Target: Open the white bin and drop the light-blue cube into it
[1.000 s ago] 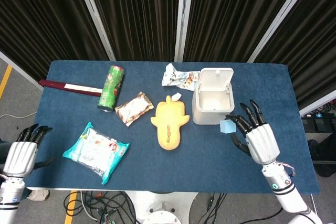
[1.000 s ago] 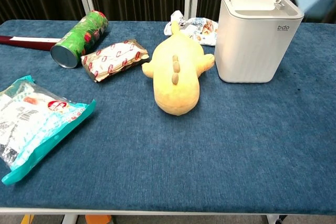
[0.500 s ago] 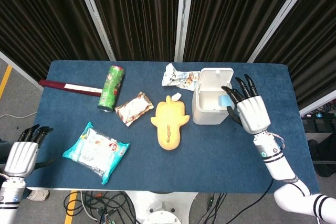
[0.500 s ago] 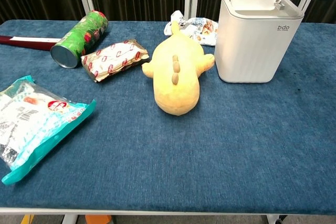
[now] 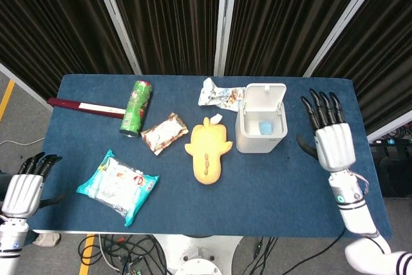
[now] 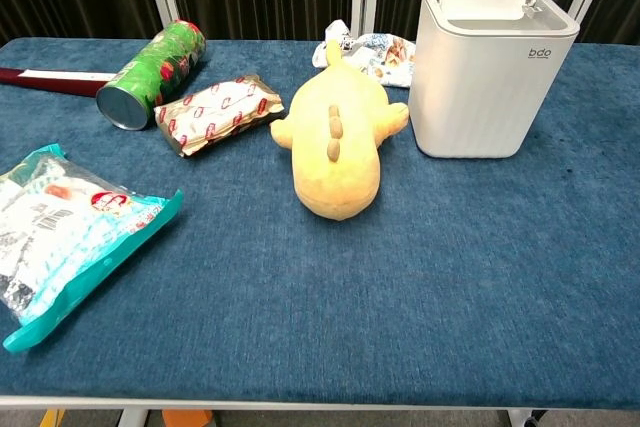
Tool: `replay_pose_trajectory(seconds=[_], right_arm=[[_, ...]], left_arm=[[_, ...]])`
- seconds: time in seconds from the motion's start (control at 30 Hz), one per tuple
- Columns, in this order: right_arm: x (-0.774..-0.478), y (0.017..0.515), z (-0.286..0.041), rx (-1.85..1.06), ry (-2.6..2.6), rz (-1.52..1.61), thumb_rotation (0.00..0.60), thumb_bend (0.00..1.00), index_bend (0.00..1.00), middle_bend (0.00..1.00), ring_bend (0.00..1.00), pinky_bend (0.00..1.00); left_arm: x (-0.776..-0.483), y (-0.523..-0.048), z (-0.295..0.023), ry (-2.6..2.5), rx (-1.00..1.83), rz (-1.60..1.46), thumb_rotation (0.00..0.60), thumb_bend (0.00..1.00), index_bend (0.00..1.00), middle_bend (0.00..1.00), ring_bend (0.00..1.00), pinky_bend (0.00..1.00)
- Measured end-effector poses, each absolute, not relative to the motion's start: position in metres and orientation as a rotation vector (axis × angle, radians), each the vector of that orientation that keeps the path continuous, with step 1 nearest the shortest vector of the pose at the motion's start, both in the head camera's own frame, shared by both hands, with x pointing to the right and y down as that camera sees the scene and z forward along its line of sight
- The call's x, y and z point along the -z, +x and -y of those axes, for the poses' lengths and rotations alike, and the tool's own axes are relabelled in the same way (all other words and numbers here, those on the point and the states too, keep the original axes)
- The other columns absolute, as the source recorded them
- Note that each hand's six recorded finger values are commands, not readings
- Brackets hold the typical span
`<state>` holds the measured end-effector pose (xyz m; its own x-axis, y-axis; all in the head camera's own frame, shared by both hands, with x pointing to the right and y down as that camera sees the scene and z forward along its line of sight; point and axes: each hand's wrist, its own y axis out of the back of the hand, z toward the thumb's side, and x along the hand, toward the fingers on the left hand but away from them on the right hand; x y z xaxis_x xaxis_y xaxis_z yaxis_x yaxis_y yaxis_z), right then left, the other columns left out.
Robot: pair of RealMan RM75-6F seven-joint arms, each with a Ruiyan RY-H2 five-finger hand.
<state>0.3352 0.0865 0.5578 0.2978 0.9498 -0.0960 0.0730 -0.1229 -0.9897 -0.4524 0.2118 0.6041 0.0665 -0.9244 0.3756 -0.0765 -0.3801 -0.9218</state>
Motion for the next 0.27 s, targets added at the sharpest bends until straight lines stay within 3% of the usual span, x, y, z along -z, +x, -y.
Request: replay_pose_trajectory(seconds=[0.27], right_arm=[[-0.570, 0.434, -0.202, -1.351, -1.389, 1.020, 0.600, 0.14, 0.00, 0.00, 0.00, 0.00]], left_arm=[[-0.602, -0.450, -0.209, -1.583, 1.387, -1.017, 0.600, 0.04, 0.21, 0.17, 0.09, 0.16]])
